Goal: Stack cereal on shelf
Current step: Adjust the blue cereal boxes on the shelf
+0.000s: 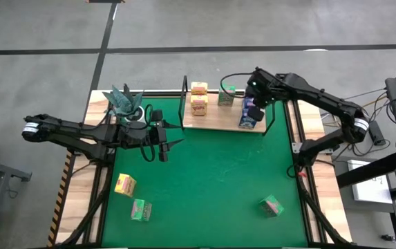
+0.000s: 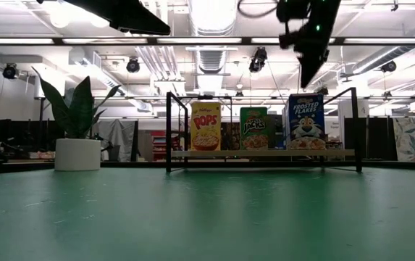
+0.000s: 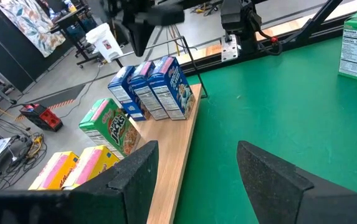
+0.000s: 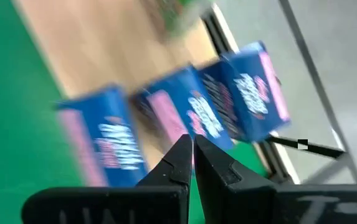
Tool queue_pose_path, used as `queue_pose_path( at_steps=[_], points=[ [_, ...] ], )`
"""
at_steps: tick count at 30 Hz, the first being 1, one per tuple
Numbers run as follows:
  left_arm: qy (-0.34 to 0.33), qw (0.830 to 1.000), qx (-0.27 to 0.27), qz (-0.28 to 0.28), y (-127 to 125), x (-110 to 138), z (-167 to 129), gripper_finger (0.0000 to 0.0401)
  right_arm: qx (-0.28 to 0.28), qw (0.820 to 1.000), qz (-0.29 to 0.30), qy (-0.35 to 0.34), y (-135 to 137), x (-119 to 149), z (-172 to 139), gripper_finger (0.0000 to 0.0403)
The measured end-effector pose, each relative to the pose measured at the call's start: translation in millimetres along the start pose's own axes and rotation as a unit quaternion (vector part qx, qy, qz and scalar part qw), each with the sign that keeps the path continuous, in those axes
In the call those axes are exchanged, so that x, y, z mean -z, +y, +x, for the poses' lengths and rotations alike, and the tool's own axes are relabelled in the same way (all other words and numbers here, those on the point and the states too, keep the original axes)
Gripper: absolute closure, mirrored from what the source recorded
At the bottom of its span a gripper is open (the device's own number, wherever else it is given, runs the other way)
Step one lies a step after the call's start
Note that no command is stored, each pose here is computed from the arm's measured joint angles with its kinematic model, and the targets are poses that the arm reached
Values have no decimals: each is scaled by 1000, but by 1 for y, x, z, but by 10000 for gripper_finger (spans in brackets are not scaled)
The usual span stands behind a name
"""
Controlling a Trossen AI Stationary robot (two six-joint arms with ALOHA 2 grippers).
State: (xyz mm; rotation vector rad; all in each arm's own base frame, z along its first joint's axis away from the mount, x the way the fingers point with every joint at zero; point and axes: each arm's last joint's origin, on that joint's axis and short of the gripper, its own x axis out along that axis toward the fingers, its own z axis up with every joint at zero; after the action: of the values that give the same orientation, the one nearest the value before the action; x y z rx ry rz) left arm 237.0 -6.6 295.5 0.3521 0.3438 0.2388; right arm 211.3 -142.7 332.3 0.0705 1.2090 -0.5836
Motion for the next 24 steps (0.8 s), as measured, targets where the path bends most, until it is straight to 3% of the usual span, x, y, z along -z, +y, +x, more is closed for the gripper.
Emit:
queue_pose_path(
  at_steps=[6,10,19,24],
  points=[
    [11,1000,3,-16,-1,2,0,200,-53,994,9,-92,24,5,-26,394],
    [25,999,6,-47,-1,5,0,200,-80,980,-12,-180,50,12,-35,394],
    [67,988,17,-137,-6,13,-2,200,-127,917,-82,-370,103,34,-21,394],
    [99,973,71,-199,-13,9,-5,200,-126,882,-107,-442,116,46,-7,394]
  ],
)
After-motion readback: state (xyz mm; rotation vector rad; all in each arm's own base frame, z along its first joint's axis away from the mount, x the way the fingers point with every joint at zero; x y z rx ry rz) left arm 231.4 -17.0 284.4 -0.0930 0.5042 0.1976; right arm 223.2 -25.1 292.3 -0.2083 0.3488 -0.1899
